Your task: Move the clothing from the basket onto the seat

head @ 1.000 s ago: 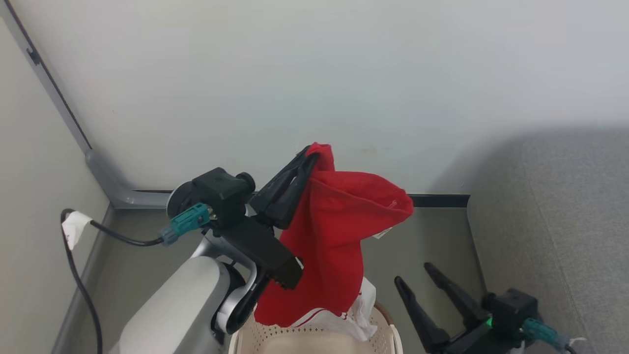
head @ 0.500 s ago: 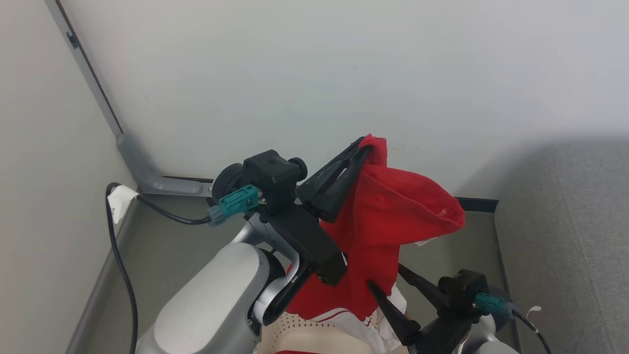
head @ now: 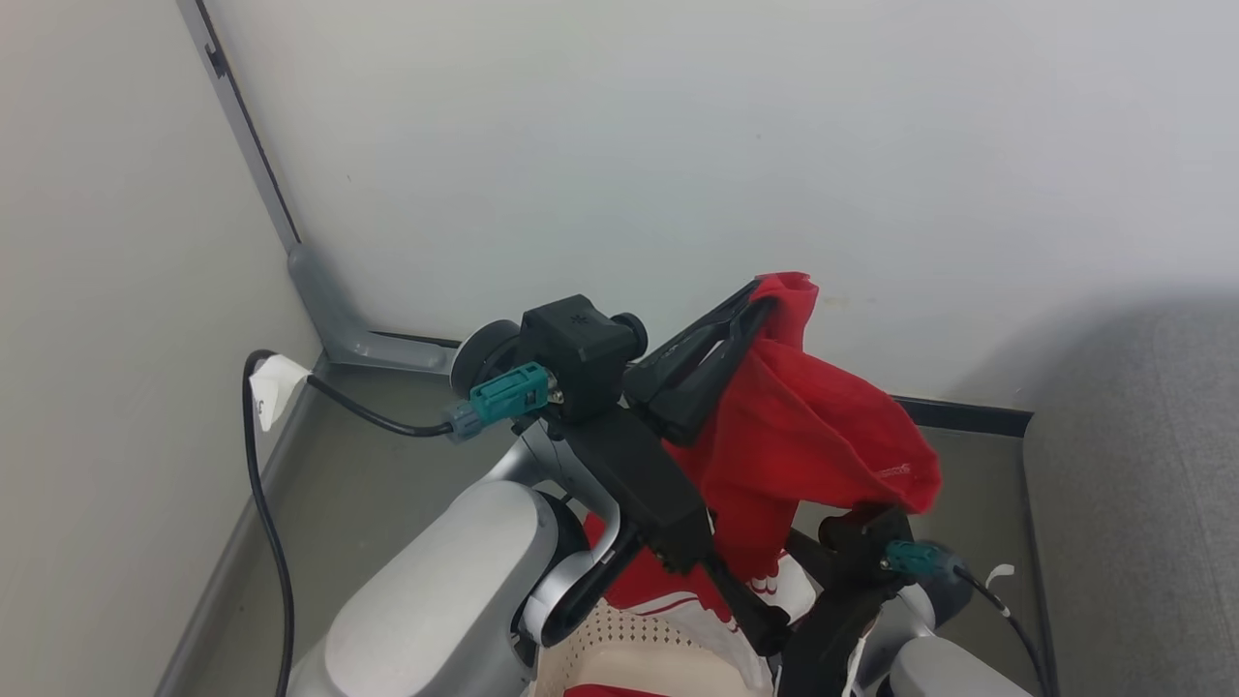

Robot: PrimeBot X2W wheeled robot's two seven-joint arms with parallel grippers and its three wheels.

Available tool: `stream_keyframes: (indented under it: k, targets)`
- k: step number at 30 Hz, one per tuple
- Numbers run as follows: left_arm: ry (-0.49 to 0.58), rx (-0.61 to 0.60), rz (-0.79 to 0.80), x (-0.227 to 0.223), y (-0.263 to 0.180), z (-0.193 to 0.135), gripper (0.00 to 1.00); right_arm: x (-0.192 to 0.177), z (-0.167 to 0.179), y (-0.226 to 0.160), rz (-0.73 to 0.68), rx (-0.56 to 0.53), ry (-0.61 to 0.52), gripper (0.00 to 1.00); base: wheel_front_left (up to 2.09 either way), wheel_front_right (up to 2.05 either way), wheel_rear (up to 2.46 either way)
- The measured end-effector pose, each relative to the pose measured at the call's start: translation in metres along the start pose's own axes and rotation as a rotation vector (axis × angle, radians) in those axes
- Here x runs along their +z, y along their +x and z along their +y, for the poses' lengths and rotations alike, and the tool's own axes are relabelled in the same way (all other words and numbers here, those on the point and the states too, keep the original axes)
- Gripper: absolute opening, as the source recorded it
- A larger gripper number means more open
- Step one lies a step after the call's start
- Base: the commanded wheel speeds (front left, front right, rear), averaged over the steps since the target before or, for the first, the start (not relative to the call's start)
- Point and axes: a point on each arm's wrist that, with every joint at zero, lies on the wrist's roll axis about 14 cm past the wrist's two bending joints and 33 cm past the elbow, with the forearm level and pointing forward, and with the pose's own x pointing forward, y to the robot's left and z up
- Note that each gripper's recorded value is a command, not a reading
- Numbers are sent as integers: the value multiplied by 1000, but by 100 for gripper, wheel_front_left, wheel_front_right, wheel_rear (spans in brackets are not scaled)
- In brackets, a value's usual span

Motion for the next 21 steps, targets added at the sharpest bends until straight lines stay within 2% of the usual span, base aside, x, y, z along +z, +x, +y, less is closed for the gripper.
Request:
stream_keyframes:
  k: [6, 7, 8, 14, 21]
  targets:
    - [3, -9, 1, 3, -2, -4, 0, 6, 5, 11, -6, 15, -4, 99, 0, 0, 0]
    - [2, -10, 1, 3, -2, -5, 0, 6, 2, 11, -5, 7, 0, 39, 0, 0, 0]
    - [-1, -10, 1, 3, -2, -5, 0, 6, 0, 11, -10, 0, 4, 0, 0, 0, 0]
    - [-5, 1, 1, 3, -4, -3, 0, 7, -9, 10, -36, -26, 11, 0, 0, 0, 0]
    - [-14, 105, 35, -11, -24, 30, 0, 16, -27, 4, -92, -75, 29, 0, 0, 0, 0]
